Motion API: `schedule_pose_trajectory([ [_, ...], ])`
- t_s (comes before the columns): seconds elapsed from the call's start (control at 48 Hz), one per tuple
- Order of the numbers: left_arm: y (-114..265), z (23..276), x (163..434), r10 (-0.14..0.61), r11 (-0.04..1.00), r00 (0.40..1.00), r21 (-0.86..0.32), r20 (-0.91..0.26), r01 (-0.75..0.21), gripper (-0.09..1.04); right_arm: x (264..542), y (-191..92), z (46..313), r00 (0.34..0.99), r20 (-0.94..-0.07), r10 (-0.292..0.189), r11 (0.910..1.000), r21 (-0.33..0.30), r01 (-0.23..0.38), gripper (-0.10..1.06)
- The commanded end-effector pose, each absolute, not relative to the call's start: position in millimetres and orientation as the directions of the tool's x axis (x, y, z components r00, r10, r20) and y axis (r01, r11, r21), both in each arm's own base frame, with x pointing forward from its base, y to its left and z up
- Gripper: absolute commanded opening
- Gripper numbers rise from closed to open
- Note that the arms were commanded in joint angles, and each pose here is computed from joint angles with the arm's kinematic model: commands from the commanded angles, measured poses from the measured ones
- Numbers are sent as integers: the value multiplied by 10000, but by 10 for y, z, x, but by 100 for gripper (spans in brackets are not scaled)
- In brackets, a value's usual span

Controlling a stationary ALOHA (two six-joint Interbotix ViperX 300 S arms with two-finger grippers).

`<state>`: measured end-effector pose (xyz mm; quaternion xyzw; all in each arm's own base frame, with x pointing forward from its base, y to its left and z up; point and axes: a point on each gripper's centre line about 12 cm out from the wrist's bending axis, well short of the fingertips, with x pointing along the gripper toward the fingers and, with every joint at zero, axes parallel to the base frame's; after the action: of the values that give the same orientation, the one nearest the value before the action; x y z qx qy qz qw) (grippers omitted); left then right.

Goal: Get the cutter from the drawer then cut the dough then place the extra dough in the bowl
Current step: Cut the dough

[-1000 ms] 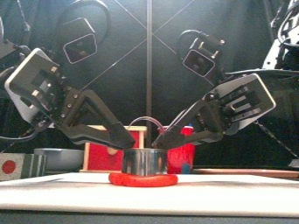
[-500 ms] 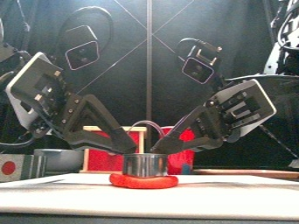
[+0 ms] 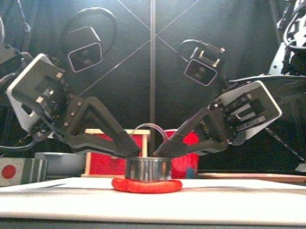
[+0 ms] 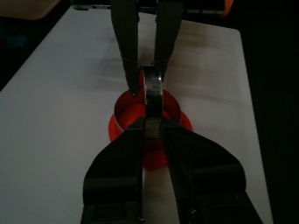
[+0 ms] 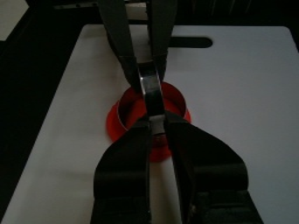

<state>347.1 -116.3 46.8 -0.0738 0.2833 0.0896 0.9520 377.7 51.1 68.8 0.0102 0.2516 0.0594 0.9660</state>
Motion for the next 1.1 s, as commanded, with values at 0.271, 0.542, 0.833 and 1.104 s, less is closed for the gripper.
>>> schedule_pose_trajectory([
  [0.271,-1125,457,3455,1142,9709,8042,-1062,-5833,-2148,57,3813,469,676,8490,-5180,1039,9946,531,-893,46],
  [0.542,-1004,652,3546,1390,9723,8334,-862,-5349,-2175,71,3860,485,884,8673,-4862,1066,9943,594,-889,53],
  [0.833,-1040,776,3636,1286,9748,8554,-948,-5018,-2022,88,3948,548,1060,8835,-4523,1220,9925,556,-1086,67],
  [1.104,-909,1088,3650,1449,9726,8915,-1036,-4291,-2080,88,4008,599,1203,8981,-4192,1332,9911,617,-1182,70],
])
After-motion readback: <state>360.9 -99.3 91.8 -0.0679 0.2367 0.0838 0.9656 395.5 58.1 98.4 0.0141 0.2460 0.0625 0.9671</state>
